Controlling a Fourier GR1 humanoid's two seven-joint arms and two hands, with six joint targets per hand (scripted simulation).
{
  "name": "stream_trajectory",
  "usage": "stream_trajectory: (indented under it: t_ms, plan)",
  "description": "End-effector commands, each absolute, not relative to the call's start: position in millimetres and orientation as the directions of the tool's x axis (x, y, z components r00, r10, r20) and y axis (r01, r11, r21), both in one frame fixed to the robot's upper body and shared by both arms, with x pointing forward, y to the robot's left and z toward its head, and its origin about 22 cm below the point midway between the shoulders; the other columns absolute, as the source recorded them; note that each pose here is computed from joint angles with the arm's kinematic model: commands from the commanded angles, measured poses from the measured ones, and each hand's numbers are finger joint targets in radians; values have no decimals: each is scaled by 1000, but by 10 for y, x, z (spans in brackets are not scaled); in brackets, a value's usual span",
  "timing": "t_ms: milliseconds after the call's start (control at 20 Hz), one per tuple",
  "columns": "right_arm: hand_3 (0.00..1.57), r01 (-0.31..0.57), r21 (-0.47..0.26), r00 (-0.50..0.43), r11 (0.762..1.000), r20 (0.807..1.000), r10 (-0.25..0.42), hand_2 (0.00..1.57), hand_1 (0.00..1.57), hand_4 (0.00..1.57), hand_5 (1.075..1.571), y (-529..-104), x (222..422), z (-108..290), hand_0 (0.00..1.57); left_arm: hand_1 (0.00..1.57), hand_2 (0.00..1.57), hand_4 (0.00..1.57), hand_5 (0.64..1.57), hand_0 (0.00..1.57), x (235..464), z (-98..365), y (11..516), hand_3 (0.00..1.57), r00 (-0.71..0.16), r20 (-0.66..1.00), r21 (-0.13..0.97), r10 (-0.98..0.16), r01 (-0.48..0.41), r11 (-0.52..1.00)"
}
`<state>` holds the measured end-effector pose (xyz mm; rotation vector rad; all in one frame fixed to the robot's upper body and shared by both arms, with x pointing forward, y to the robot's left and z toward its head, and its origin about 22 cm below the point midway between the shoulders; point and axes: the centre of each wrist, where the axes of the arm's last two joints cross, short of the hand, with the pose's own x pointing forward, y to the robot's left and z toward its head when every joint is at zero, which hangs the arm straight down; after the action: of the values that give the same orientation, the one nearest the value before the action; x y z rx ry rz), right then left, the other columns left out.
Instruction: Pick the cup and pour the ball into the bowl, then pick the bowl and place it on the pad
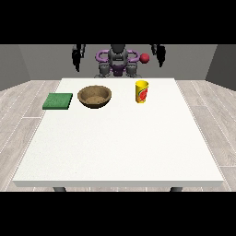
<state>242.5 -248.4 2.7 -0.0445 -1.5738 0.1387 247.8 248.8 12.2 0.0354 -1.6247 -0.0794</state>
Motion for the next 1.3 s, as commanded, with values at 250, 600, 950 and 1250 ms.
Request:
stream_trajectory:
  t_ms: [250, 600, 950, 1250]
  plan:
    - [0, -40, -151, -18, 988, 988, 150, 0, 0, 0, 1569, -2598, 2460, 360, 0, 0, 0, 0, 1557, 0, 2510, 449, 2587, 0, -56, 992, 119, -117, 31, 992]
    - [0, -17, -19, -70, 1000, 997, 18, 0, 0, 0, 1571, -3499, 2283, 518, 0, 0, 0, 0, 1548, 0, 2528, 707, 3067, 0, -130, 991, -37, 31, -44, 998]
    - [0, -26, -36, -153, 999, 988, 32, 0, 0, 0, 1569, -3095, 2486, 544, 0, 0, 0, 0, 1539, 0, 2777, 737, 3073, 0, -239, 971, -22, 10, -45, 999]
    - [0, -55, -17, -236, 998, 972, 3, 0, 0, 0, 1570, -3223, 2565, 389, 0, 0, 0, 0, 1524, 0, 2899, 346, 2919, 0, -313, 950, -5, -17, -69, 998]
